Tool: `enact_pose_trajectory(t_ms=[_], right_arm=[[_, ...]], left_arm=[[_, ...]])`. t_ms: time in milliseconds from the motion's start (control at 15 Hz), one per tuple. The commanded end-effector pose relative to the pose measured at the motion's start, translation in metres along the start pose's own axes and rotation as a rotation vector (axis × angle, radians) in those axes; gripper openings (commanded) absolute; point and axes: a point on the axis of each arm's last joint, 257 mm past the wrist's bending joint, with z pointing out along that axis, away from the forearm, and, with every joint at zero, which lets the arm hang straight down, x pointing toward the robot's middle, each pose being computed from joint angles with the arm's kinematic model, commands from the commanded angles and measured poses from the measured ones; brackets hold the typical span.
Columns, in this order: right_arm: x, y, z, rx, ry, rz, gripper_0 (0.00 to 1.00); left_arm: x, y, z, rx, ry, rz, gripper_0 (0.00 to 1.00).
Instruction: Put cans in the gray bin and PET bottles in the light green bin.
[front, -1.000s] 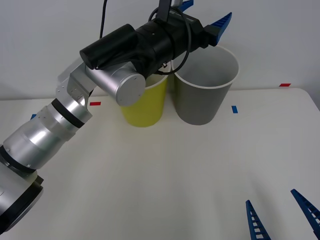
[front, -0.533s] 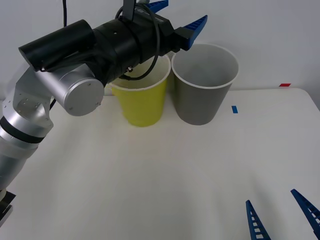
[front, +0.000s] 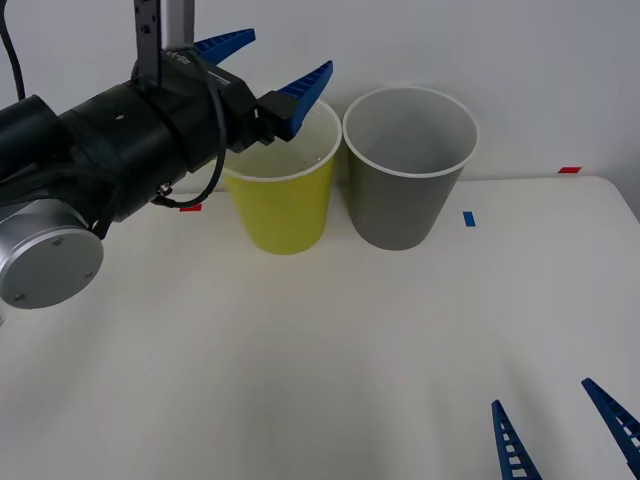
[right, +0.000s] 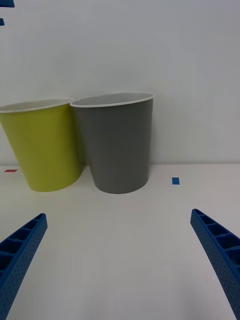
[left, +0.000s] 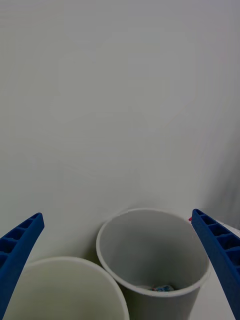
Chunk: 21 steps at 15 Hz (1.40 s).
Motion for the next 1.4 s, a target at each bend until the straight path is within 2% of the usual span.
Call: enact_pose_trajectory(t_ms=[67,267,467,733,1067,1267,1333,1400], right_arm=[[0.0,0.0,0.0,0.0,0.0,0.0,1.0],[0.0,0.0,0.0,0.0,0.0,0.0,1.0],[0.0,0.0,0.0,0.0,0.0,0.0,1.0],[0.0,0.0,0.0,0.0,0.0,0.0,1.0],[0.0,0.0,0.0,0.0,0.0,0.0,1.0],[0.0,0.0,0.0,0.0,0.0,0.0,1.0],[0.0,0.0,0.0,0.0,0.0,0.0,1.0],[0.0,0.0,0.0,0.0,0.0,0.0,1.0]], left_arm=[[0.007,0.015,-0.036,-0.054,0.009,0.012,1.0],[0.015,0.039,-0.074,-0.141,0.009,0.019,1.0],[0.031,0.057,-0.108,-0.217,-0.022,-0.001,1.0],[0.049,0.068,-0.148,-0.293,-0.066,-0.019,1.0],[0.076,0.069,-0.196,-0.374,-0.072,-0.016,1.0],[0.104,0.054,-0.223,-0.409,-0.046,-0.037,1.0],[0.114,0.049,-0.232,-0.423,-0.021,-0.004,1.0],[0.123,0.045,-0.242,-0.444,-0.004,-0.001,1.0]])
